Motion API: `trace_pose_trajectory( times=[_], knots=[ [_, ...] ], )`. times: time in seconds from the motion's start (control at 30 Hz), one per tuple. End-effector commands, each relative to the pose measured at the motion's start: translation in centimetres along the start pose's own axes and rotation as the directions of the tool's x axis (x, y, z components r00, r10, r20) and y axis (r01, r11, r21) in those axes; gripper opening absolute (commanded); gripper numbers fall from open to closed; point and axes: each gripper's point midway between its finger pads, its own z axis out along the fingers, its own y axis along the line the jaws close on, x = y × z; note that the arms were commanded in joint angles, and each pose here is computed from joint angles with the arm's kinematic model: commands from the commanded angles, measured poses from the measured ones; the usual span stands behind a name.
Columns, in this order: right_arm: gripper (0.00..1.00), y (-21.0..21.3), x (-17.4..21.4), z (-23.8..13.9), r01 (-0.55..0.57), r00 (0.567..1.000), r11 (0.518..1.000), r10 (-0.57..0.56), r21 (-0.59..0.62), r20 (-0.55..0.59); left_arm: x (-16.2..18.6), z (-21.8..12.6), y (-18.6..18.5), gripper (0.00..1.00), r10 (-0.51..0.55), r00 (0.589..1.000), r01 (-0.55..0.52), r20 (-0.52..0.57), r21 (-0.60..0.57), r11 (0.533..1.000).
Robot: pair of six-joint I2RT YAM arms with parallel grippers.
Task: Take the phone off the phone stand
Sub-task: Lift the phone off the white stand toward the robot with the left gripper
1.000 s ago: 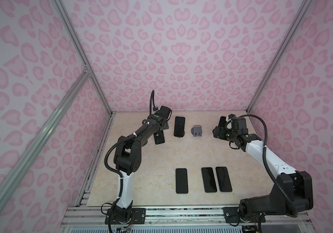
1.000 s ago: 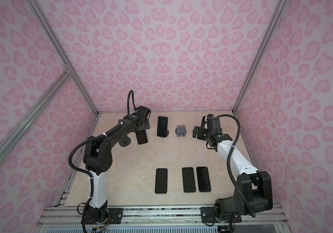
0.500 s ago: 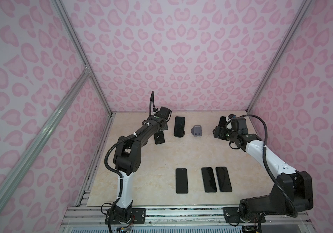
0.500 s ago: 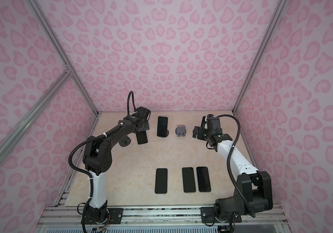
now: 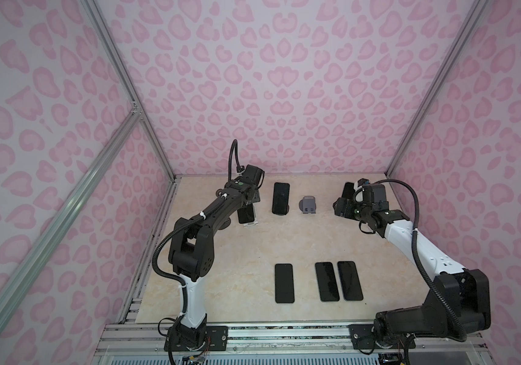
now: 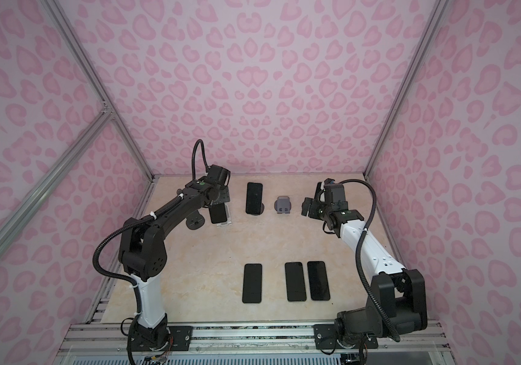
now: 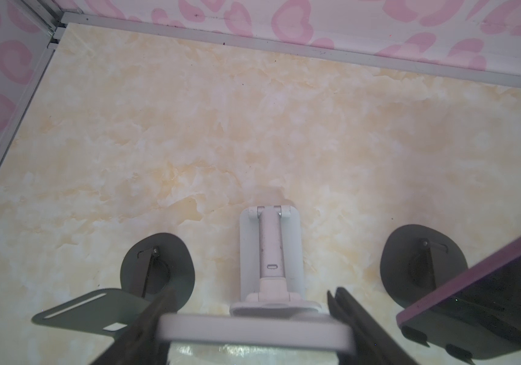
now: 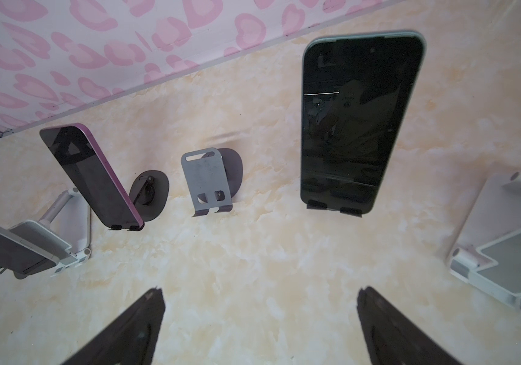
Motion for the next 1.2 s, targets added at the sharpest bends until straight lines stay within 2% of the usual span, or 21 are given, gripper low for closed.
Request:
trace_pose_trajectory(
  times=[0.0, 0.4, 0.63, 1.0, 1.17],
  knots=[
    [0.98, 0.0, 0.1, 0.0, 0.002, 1.0, 1.0, -0.002, -0.001, 0.002, -0.7, -0.8, 0.2, 0.64, 0.01, 0.999, -0.01, 0.031, 0.008, 1.0],
    [0.97, 0.2, 0.2, 0.0, 0.005, 1.0, 1.0, -0.005, -0.013, 0.004, 0.0, -4.2, 0.9, 0.59, 0.046, 0.997, -0.049, 0.054, 0.045, 0.998],
    [0.97, 3.1, -0.4, -1.8, 0.036, 0.992, 0.984, -0.014, -0.176, 0.123, 1.2, -7.2, 2.1, 0.58, 0.053, 0.996, -0.058, 0.074, 0.067, 0.996],
    [0.96, 8.2, 3.0, -2.3, 0.209, 0.97, 0.945, -0.168, -0.25, 0.176, 6.6, -11.1, 4.1, 0.58, 0.049, 0.998, -0.055, 0.048, 0.136, 0.989],
    [0.96, 8.3, 4.4, -2.3, 0.224, 0.961, 0.943, -0.172, -0.247, 0.214, 9.3, -12.8, 5.7, 0.57, 0.026, 0.999, -0.03, 0.026, 0.153, 0.988]
  ],
)
